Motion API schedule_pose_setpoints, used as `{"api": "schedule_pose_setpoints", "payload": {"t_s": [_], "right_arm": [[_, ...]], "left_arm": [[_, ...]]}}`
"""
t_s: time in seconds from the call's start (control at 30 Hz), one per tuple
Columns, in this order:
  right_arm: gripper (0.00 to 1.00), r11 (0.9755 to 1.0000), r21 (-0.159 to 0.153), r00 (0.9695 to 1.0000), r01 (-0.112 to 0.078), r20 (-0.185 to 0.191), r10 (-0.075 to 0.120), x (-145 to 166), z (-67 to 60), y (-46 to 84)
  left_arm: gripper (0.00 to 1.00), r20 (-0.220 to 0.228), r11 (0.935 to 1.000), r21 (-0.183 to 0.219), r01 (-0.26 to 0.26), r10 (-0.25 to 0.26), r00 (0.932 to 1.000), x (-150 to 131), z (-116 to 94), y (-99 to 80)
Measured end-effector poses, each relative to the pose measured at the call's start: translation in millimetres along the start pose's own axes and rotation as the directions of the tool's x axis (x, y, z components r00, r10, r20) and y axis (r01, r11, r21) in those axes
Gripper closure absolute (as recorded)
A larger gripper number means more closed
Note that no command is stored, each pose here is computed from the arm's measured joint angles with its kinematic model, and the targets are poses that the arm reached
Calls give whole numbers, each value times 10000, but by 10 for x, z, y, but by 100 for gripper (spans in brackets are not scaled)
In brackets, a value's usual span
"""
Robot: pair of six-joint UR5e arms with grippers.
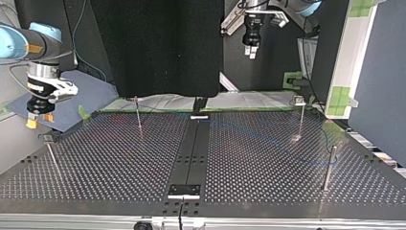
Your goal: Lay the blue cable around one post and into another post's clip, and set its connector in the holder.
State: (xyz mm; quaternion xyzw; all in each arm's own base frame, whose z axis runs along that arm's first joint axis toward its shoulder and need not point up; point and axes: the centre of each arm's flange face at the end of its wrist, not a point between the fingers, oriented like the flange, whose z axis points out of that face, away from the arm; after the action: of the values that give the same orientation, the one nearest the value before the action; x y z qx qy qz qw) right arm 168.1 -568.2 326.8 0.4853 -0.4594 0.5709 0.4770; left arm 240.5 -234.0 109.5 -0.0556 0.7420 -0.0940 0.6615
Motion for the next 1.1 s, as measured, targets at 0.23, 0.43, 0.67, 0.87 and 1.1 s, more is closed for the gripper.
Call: {"api": "schedule_pose_setpoints", "payload": {"t_s": [0.23, 0.43, 0.67, 0.87, 1.1], "right_arm": [[1, 9998, 148, 9988, 127, 464, -134, -123, -158, -284], [1, 9992, 269, 9965, 306, 766, -325, -166, -257, -515], [1, 9980, 320, 9922, 538, 1109, -571, -225, -388, -782], [1, 9971, 410, 9899, 641, 1242, -687, -291, -488, -1029], [1, 9949, 674, 9865, 744, 1413, -834, -532, -555, -1306]], "left_arm": [[0, 137, 10000, 12, 81, -81, 9999, -14, 17, -7], [0, 598, 9996, 7, 271, -271, 9978, -62, 72, -27], [0, 1367, 9986, 228, 471, -497, 9894, -201, 261, -150], [0, 1543, 9995, 248, 209, -245, 9877, -295, 404, -242], [0, 1449, 9997, 215, 92, -123, 9894, -373, 528, -322]]}}
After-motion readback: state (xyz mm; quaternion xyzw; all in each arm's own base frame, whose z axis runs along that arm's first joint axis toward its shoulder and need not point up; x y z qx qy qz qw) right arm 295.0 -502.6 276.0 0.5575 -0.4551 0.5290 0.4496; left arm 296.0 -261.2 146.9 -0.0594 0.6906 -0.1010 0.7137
